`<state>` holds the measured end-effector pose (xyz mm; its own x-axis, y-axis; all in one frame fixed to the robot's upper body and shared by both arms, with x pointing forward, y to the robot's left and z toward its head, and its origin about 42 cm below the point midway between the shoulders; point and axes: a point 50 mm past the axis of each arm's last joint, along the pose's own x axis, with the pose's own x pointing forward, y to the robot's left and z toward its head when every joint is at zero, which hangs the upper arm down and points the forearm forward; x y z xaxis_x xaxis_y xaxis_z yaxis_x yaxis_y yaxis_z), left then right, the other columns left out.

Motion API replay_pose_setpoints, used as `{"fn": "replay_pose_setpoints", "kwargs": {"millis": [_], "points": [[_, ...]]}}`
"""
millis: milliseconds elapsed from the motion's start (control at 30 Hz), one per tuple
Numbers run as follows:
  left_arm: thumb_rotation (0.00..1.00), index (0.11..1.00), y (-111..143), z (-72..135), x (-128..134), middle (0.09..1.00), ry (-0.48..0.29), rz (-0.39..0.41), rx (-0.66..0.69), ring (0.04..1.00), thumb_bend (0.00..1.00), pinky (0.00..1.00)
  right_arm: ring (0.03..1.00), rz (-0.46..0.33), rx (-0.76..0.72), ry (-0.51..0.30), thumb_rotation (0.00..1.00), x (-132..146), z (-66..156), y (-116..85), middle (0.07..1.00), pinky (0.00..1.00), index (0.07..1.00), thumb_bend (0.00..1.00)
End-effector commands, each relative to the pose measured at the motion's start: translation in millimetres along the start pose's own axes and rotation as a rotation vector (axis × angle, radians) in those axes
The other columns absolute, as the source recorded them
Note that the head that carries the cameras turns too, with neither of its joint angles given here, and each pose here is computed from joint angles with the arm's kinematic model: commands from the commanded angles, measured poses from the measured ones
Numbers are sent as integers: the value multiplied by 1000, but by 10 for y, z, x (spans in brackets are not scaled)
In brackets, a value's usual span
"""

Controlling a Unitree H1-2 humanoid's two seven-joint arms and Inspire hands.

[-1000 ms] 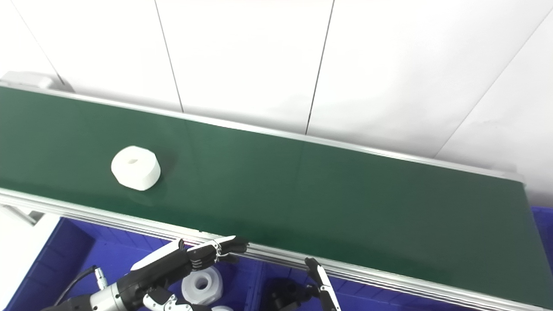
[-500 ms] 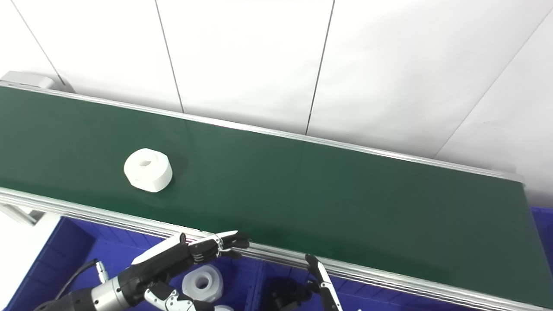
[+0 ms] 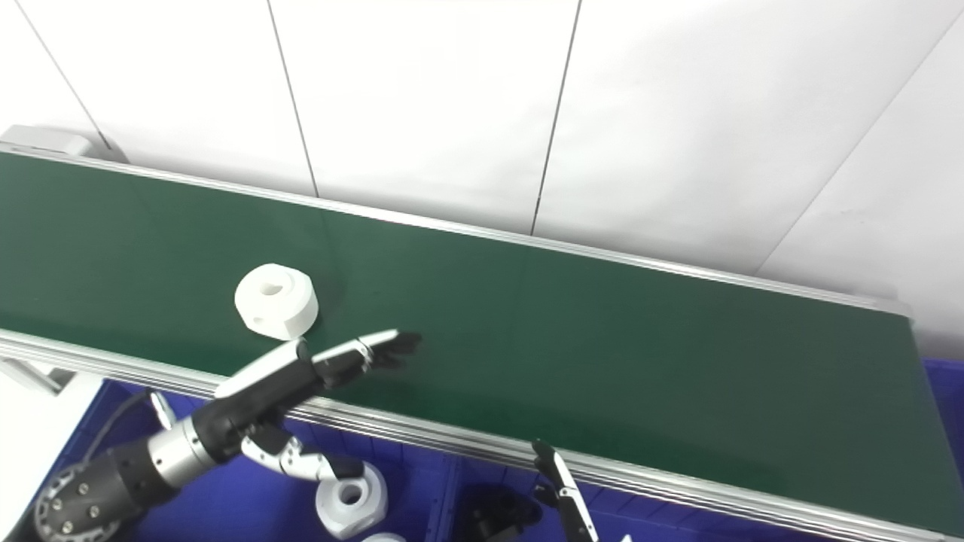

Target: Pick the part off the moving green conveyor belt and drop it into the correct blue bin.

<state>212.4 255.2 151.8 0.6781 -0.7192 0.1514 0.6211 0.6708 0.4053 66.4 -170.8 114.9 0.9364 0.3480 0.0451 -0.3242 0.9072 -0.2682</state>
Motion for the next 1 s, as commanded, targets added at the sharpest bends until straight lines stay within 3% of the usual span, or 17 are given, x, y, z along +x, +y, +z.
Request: {"fn": "replay_pose_setpoints", "kwargs": {"millis": [0,100,167,267,433,567,767,967], "points": [[487,961,176,129,61,976,-64,44,105,954,486,907,941,-17,5,-66,813,-7,109,0,962,859,949,323],[526,962,312,181,112,976,-87,98,176,958,448,921,945,-15,-2,-74,797,-10,111,1,964,869,949,309],[449,964,415,217,157,976,-111,129,214,956,411,920,937,-17,-7,-78,796,-11,109,2,962,848,951,303],[325,950,588,299,240,962,-147,175,314,940,448,901,938,-16,-1,-73,800,-11,109,14,965,845,954,312],[217,909,802,407,401,927,-194,222,425,930,488,910,935,-18,0,-77,786,-6,115,33,966,833,953,308],[268,883,927,465,506,901,-202,242,511,898,532,870,939,-17,-5,-79,783,-10,117,33,967,841,954,306],[301,862,1065,392,587,873,-158,242,644,860,628,812,935,-19,-8,-77,785,-24,140,49,966,835,955,301],[371,861,1136,224,638,879,-79,202,716,880,706,877,942,-17,-7,-69,782,-35,144,56,969,846,956,296]]}}
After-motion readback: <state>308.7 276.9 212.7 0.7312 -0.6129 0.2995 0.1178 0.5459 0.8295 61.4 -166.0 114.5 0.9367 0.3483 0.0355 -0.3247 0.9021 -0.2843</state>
